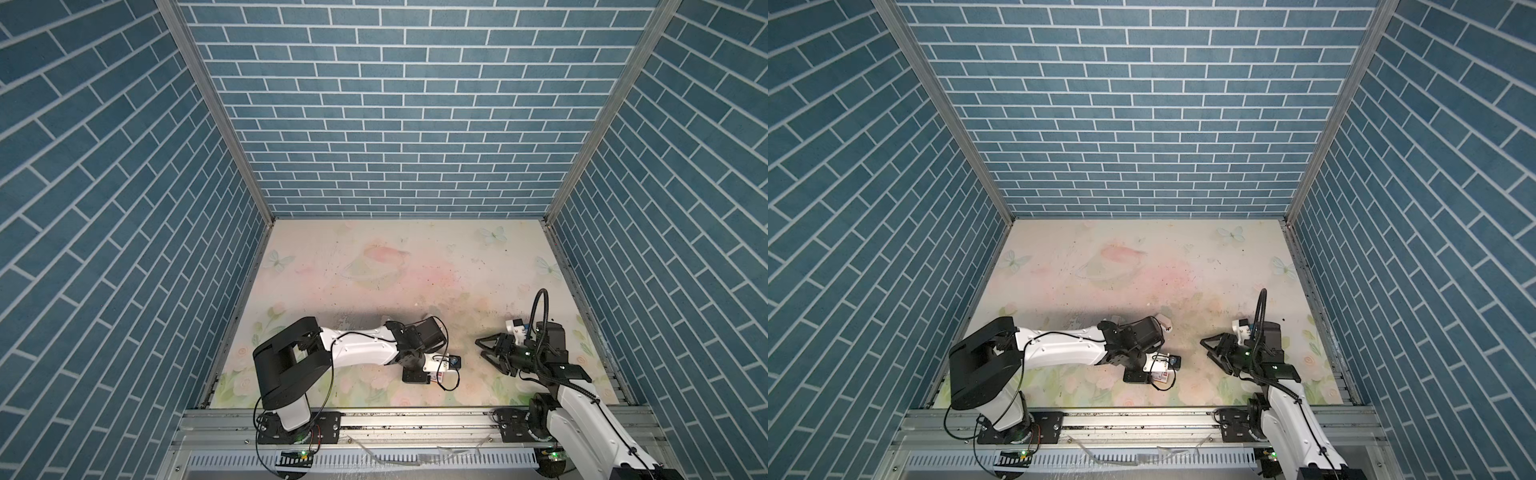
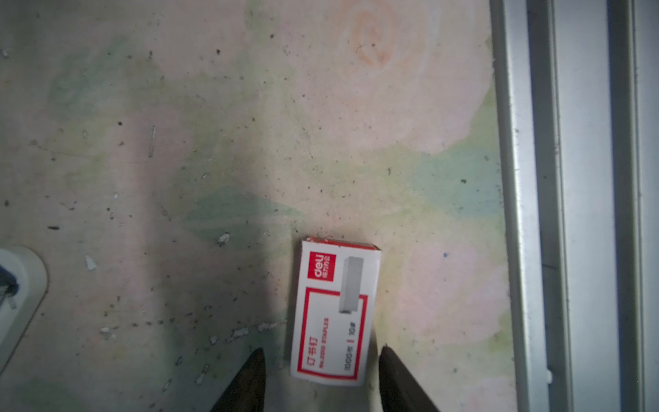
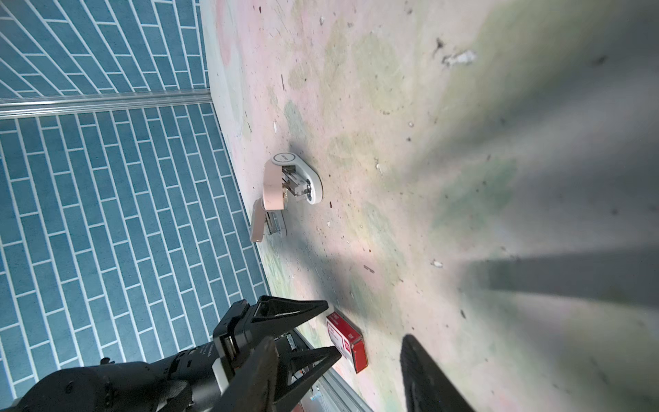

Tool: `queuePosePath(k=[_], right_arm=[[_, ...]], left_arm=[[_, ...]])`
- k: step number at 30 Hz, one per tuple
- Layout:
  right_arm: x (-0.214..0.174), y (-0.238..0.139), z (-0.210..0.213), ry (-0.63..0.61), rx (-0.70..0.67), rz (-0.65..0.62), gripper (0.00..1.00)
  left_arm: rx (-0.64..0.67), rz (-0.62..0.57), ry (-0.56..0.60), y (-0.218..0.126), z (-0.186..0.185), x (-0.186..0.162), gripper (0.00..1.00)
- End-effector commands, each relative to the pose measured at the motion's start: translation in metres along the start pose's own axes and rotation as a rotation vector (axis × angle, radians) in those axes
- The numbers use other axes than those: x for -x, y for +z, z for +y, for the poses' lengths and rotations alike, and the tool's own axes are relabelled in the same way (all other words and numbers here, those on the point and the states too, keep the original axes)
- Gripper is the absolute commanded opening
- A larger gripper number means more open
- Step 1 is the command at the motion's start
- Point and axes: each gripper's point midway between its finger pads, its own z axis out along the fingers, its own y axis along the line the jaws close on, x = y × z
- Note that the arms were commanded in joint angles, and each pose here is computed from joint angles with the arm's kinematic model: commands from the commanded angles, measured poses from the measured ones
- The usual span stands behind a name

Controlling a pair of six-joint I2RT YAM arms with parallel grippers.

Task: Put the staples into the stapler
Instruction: 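Move left gripper over the red-and-white staple box while right arm swings inward, then lower left gripper to the box's near end while right gripper reaches toward the box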

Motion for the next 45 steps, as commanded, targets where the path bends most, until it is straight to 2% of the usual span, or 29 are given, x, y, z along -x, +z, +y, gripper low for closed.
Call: queuePosePath(k=[1, 15, 19, 22, 28, 38, 45], right_arm=[[-0.002, 0.001, -0.001, 0.000, 0.004, 0.006, 0.56], [-0.005, -0.001, -0.004, 0.011, -0.004, 0.002, 0.54], [-0.005, -0.001, -0.004, 0.012, -0.005, 0.004, 0.54], [-0.006, -0.001, -0.005, 0.010, -0.004, 0.004, 0.54], [-0.006, 0.000, -0.005, 0.008, -0.002, 0.008, 0.54], [-0.002, 0.003, 0.000, -0.011, 0.007, 0.033, 0.54], [-0.005, 0.010, 0.007, -0.028, 0.048, 0.110, 0.54]], left_arm=[[0.000, 0.012, -0.001, 0.005, -0.002, -0.004, 0.51], [-0.048, 0.023, 0.027, 0.013, -0.015, -0.004, 0.51], [-0.043, 0.027, 0.036, 0.016, -0.014, -0.002, 0.45], [-0.030, 0.036, 0.025, 0.019, -0.010, -0.002, 0.33], [-0.003, 0.058, -0.004, 0.026, -0.004, -0.005, 0.22], [0.070, 0.084, -0.041, 0.032, 0.013, -0.007, 0.24], [0.095, 0.060, -0.076, 0.026, 0.021, -0.009, 0.29]])
